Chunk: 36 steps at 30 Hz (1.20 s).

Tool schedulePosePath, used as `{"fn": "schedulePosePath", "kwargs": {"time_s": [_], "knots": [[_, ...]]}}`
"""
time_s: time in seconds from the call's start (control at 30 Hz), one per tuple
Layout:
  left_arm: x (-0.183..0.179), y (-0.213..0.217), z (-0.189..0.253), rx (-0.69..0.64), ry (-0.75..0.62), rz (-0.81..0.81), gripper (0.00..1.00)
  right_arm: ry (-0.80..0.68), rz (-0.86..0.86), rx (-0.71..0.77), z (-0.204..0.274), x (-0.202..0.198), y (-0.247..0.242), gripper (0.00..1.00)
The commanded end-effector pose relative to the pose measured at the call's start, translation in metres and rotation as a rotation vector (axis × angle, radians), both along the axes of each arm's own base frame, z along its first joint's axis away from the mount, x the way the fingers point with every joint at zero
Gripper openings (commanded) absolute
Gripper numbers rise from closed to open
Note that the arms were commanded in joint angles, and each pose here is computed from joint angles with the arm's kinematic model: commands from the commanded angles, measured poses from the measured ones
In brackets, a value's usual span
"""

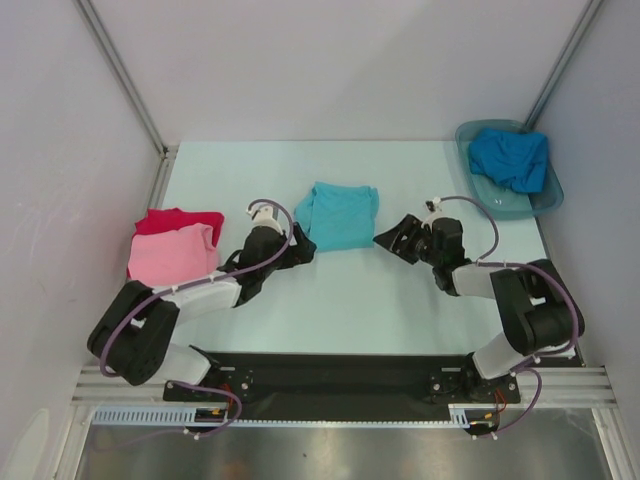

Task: Fold and stack the t-shirts
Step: Fold the tshirt, then neatly place the folded tshirt to the corner

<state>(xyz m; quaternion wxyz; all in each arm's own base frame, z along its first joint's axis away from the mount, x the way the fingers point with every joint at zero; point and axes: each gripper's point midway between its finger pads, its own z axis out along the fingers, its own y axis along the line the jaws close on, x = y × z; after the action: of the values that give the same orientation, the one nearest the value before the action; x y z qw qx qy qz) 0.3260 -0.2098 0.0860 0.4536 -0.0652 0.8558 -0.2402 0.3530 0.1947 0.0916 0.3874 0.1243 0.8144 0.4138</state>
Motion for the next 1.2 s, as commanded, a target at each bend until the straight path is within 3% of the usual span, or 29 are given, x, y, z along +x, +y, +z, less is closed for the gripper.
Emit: {"fn": "schedulePosePath", "kwargs": {"time_s": [0.0, 0.17, 0.33, 0.57, 0.83, 1.17], "knots": [[0.009, 0.0, -0.004, -0.069, 0.006, 0.003, 0.93, -0.017, 0.011, 0.052, -0.01, 0.004, -0.002, 0.66], [0.03, 0.011, -0.012, -0.145, 0.055, 0.034, 0.92, 0.041, 0.0, 0.114, -0.033, 0.022, -0.009, 0.66], [0.062, 0.011, -0.013, -0.202, 0.09, 0.035, 0.91, 0.058, -0.002, 0.187, -0.031, 0.064, -0.019, 0.67], [0.103, -0.004, -0.011, -0.204, 0.112, 0.0, 0.9, 0.098, -0.014, 0.213, -0.036, 0.11, -0.031, 0.67], [0.135, -0.016, -0.017, -0.224, 0.119, -0.048, 0.88, 0.145, 0.033, 0.201, -0.057, 0.123, -0.011, 0.67], [0.139, -0.03, -0.03, -0.256, 0.159, -0.108, 0.87, 0.195, 0.12, 0.221, -0.078, 0.111, 0.035, 0.68]]}}
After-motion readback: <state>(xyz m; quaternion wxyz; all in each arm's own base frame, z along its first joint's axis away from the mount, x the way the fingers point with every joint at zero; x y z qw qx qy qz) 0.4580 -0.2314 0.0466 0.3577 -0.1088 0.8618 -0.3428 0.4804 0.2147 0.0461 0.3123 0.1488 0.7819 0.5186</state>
